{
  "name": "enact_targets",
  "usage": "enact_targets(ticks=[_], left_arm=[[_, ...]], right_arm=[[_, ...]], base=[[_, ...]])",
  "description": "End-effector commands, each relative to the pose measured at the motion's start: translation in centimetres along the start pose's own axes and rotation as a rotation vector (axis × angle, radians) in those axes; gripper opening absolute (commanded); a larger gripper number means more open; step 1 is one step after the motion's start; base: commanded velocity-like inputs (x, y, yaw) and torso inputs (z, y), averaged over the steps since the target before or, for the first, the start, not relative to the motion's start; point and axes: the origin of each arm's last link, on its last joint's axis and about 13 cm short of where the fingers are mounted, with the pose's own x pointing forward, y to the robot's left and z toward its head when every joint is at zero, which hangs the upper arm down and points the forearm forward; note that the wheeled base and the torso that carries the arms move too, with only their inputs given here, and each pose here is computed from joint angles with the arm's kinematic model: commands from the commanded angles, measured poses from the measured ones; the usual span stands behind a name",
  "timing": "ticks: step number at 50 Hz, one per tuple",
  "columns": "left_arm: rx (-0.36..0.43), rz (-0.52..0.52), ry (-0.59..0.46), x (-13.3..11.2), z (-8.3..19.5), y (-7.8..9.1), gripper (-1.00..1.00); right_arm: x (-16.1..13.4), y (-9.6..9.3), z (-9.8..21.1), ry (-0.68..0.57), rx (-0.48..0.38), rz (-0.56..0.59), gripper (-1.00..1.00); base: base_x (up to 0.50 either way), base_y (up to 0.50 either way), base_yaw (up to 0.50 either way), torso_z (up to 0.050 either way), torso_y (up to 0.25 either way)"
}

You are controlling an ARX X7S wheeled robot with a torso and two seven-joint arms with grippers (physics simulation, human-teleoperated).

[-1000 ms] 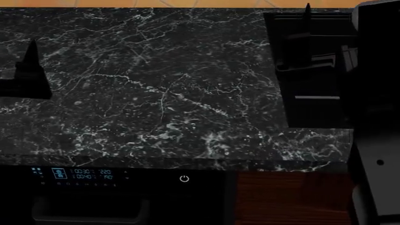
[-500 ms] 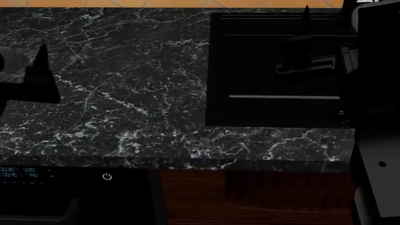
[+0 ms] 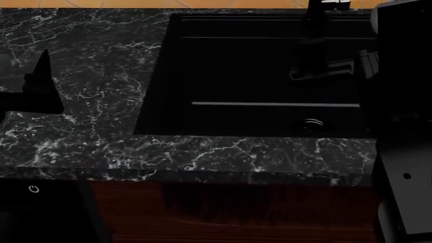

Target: Place the eggs and milk next to the bowl.

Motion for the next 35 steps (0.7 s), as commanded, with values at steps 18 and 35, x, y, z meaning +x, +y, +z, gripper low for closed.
enact_targets(ticks=[18,35], left_arm=[[-0.022,-0.012,0.000,0.38,-0.21,-0.07,1.00],[0.005,-0.028,-0.020,0.20,-0.18,-0.17,1.00]], right_arm=[[-0.04,-0.07,-0.18,0.008,0.022,0.005,1.00],[-0.01,0.03,-0.32,0.012,0.023,0.014,1.00]], base=[[0.00,-0.50,0.00,0.000,0.000],[0.00,-0.50,0.00,0.000,0.000]])
